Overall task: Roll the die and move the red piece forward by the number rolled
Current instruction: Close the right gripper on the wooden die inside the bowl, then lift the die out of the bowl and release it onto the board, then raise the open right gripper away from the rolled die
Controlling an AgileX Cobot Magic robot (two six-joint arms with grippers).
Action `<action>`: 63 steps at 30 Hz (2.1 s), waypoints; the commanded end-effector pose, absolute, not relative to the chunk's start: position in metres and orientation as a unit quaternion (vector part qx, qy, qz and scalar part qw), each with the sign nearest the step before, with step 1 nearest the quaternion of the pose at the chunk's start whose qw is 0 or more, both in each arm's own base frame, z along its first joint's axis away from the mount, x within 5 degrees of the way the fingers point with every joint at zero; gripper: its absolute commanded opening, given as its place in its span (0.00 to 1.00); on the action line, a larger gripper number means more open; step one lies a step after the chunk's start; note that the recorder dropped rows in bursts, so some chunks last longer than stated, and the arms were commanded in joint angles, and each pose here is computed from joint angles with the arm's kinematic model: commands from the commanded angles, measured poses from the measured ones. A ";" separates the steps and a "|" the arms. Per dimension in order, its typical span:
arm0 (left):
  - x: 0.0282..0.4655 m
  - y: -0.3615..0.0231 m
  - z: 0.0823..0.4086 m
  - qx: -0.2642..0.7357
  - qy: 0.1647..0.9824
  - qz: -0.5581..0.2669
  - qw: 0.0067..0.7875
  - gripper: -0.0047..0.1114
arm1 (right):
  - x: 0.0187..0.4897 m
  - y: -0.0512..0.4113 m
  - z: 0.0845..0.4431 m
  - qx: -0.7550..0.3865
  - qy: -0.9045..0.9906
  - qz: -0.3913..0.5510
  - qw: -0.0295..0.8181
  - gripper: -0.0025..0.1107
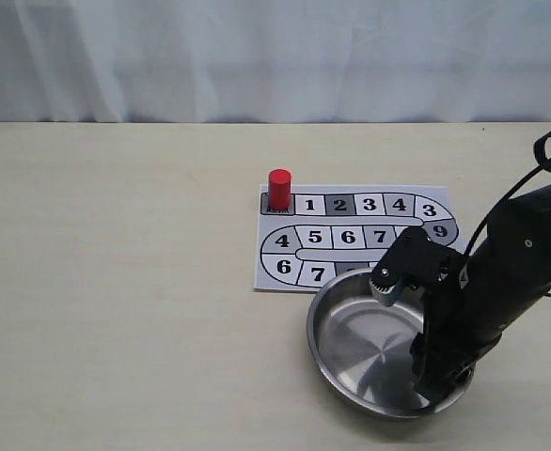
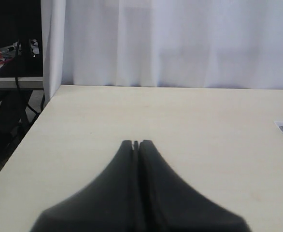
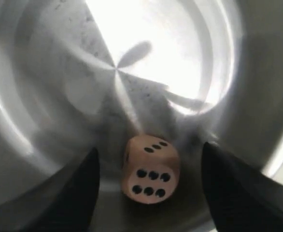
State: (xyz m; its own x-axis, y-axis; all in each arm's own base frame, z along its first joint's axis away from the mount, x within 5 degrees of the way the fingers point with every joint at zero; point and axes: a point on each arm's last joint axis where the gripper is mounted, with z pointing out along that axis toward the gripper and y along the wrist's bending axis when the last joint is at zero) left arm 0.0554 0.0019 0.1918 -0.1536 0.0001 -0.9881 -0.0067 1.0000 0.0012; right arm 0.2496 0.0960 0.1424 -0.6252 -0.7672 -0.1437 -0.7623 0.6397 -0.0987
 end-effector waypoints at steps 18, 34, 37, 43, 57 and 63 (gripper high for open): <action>0.056 0.001 0.192 0.000 0.756 -0.004 0.655 0.04 | 0.252 0.098 0.126 -0.423 0.904 -0.012 0.056 0.18; 0.056 0.001 0.192 0.000 0.756 -0.004 0.655 0.04 | 0.328 0.062 0.219 -0.174 0.968 -0.044 0.177 0.06; 0.056 0.001 0.192 0.000 0.756 -0.004 0.655 0.04 | 0.347 0.013 0.207 -0.111 0.971 -0.064 0.204 0.06; 0.056 0.001 0.192 0.000 0.756 -0.004 0.655 0.04 | 0.367 -0.051 0.175 -0.028 0.968 -0.075 0.239 0.06; 0.056 0.001 0.192 0.000 0.756 -0.004 0.655 0.04 | 0.389 -0.027 0.166 -0.085 0.951 0.177 0.240 0.82; 0.056 0.001 0.192 0.000 0.756 -0.004 0.655 0.04 | 0.387 -0.033 0.164 -0.111 0.957 0.137 0.228 0.97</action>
State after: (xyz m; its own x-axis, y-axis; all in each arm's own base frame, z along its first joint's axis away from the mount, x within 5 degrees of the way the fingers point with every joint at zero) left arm 0.0554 0.0019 0.1918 -0.1536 0.0001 -0.9881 -0.0067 1.0000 0.0012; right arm 0.3873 -0.0280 0.1643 -0.8738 -0.1202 -0.4712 -0.2659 0.9294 0.2559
